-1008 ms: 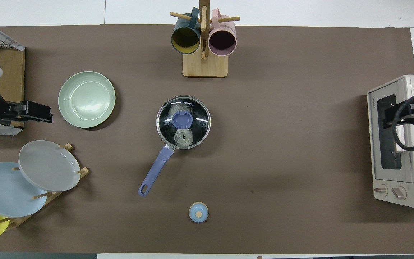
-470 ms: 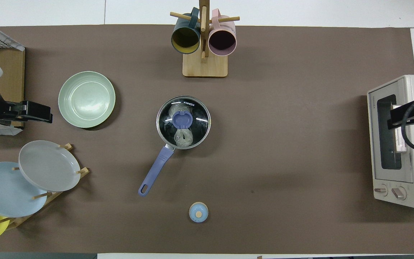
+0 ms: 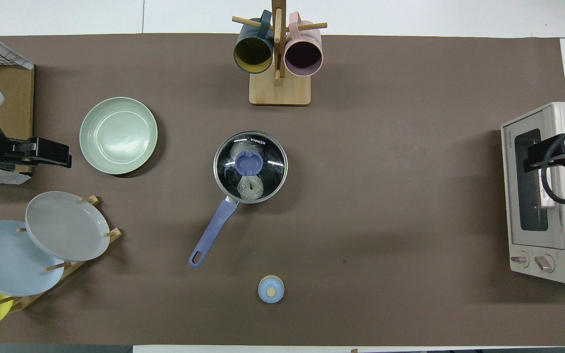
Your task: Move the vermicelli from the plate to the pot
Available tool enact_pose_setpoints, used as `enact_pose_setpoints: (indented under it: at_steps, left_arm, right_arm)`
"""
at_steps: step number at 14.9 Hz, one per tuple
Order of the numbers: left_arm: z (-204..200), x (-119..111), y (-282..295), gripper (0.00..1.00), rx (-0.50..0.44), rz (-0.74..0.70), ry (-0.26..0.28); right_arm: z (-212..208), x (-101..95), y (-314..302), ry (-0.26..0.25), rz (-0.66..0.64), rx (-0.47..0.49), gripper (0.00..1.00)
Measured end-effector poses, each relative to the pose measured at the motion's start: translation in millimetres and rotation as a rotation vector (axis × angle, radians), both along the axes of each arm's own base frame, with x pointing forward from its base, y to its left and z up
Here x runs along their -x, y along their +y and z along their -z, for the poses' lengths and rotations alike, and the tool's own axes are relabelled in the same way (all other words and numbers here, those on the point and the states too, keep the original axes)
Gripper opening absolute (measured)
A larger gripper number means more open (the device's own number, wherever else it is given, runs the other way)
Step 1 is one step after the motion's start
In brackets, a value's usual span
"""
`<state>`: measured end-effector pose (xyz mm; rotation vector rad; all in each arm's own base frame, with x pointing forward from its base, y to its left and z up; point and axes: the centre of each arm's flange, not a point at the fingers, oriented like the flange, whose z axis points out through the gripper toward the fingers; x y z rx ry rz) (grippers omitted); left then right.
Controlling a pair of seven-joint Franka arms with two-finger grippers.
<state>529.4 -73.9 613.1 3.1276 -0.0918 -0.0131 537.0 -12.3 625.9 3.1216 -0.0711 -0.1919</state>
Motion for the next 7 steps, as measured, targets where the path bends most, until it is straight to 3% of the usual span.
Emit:
enact_pose_setpoints:
  at_steps: [7]
  left_arm:
    - [0, 0, 0, 1.0, 0.0, 0.0, 0.0]
  right_arm:
    - [-1, -2.3, 17, -0.019, -0.043, -0.001, 1.0]
